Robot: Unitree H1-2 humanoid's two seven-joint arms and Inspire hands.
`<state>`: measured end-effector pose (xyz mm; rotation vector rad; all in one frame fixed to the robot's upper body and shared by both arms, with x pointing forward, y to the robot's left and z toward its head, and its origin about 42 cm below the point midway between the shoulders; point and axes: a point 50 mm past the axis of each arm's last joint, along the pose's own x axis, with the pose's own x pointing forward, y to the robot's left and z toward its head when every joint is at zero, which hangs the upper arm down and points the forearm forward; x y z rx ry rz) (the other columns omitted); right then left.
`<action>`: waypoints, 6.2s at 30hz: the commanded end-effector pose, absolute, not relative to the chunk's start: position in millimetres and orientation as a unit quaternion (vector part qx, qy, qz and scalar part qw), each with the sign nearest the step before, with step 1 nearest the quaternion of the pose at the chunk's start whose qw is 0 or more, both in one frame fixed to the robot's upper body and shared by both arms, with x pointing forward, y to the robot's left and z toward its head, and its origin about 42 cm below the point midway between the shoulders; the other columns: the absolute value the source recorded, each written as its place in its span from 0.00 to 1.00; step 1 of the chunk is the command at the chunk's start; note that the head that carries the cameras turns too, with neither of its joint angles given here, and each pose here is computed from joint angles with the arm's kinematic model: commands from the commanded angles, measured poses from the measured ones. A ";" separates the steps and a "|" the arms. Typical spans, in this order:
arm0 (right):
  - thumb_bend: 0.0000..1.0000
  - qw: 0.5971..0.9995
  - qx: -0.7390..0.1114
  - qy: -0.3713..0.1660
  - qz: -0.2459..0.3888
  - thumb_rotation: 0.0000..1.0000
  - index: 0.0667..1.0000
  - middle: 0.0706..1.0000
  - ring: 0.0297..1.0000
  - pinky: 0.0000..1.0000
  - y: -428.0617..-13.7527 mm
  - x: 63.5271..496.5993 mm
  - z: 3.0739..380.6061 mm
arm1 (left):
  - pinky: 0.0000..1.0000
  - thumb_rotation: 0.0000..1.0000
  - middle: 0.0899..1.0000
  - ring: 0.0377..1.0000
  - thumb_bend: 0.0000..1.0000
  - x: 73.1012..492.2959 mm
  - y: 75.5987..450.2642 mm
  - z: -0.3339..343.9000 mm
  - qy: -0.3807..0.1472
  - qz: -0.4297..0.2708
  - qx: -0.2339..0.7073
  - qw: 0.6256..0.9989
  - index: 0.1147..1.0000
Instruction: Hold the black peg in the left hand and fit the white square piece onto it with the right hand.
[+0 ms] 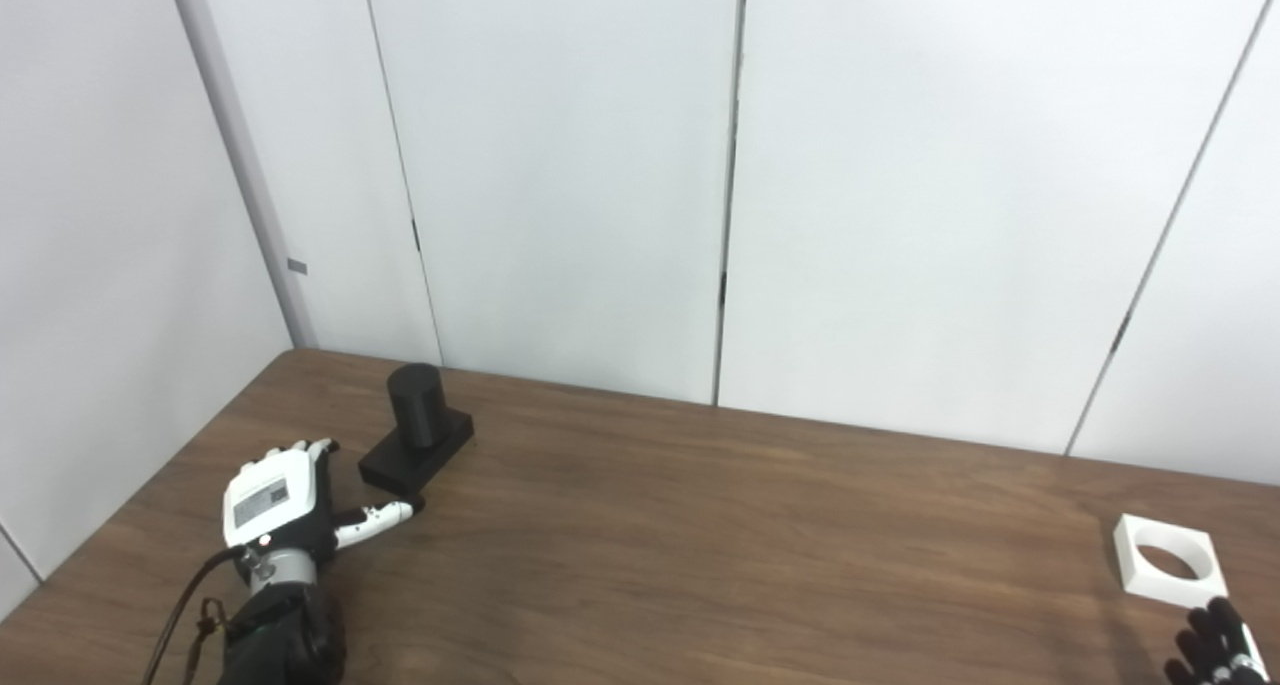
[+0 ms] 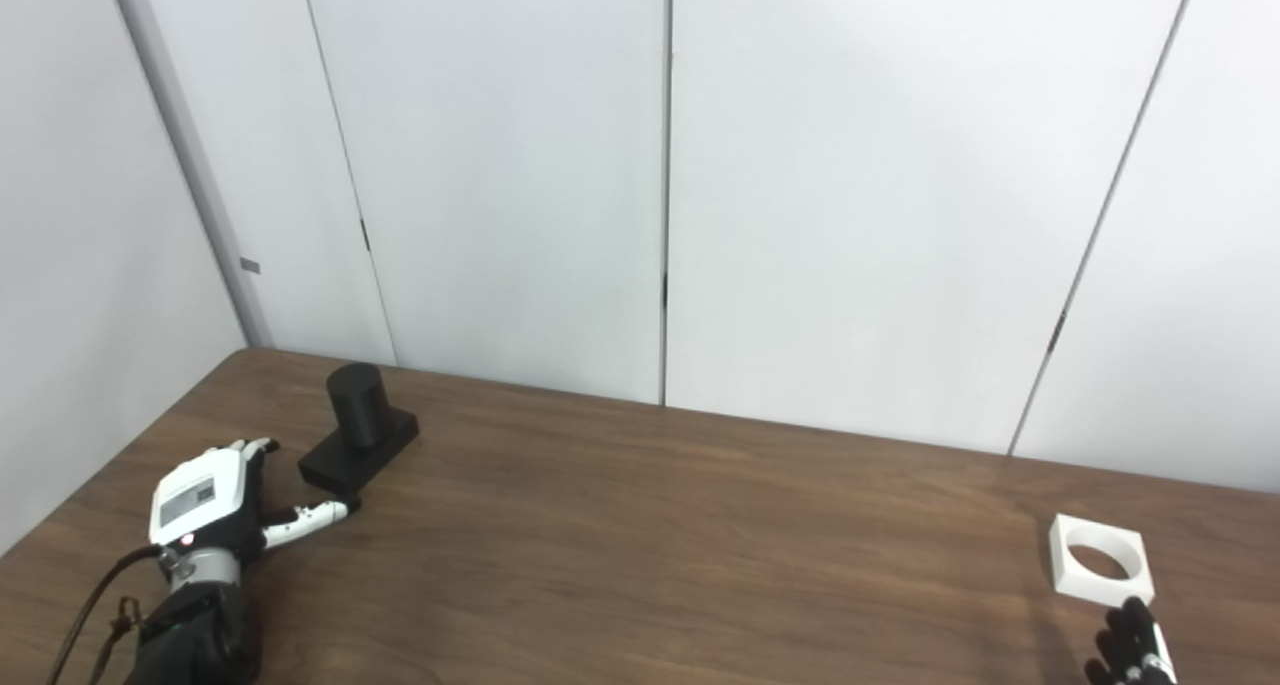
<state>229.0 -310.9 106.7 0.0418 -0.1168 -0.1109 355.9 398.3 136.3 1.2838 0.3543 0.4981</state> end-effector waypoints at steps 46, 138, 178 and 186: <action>0.52 0.997 0.041 -0.018 -0.068 1.00 1.00 0.98 1.00 1.00 -296.9 208.6 92.2 | 0.89 0.56 0.81 0.87 0.81 406.0 375.3 169.8 0.114 0.241 0.609 0.747 0.61; 0.55 0.998 0.026 -0.018 -0.062 1.00 1.00 0.94 1.00 1.00 -280.7 204.1 115.2 | 0.72 0.05 0.76 0.83 0.49 269.1 261.2 129.2 -0.069 -0.196 0.469 0.859 0.42; 0.56 0.997 0.032 -0.009 -0.067 1.00 1.00 0.94 1.00 1.00 -266.4 206.3 124.8 | 0.95 0.05 0.75 0.85 0.50 261.7 208.4 106.3 -0.115 -0.335 0.489 0.797 0.42; 0.56 0.998 0.027 -0.011 -0.064 1.00 1.00 0.94 1.00 1.00 -265.4 205.8 125.9 | 0.96 0.05 0.75 0.86 0.50 272.6 214.4 109.7 -0.118 -0.343 0.505 0.784 0.42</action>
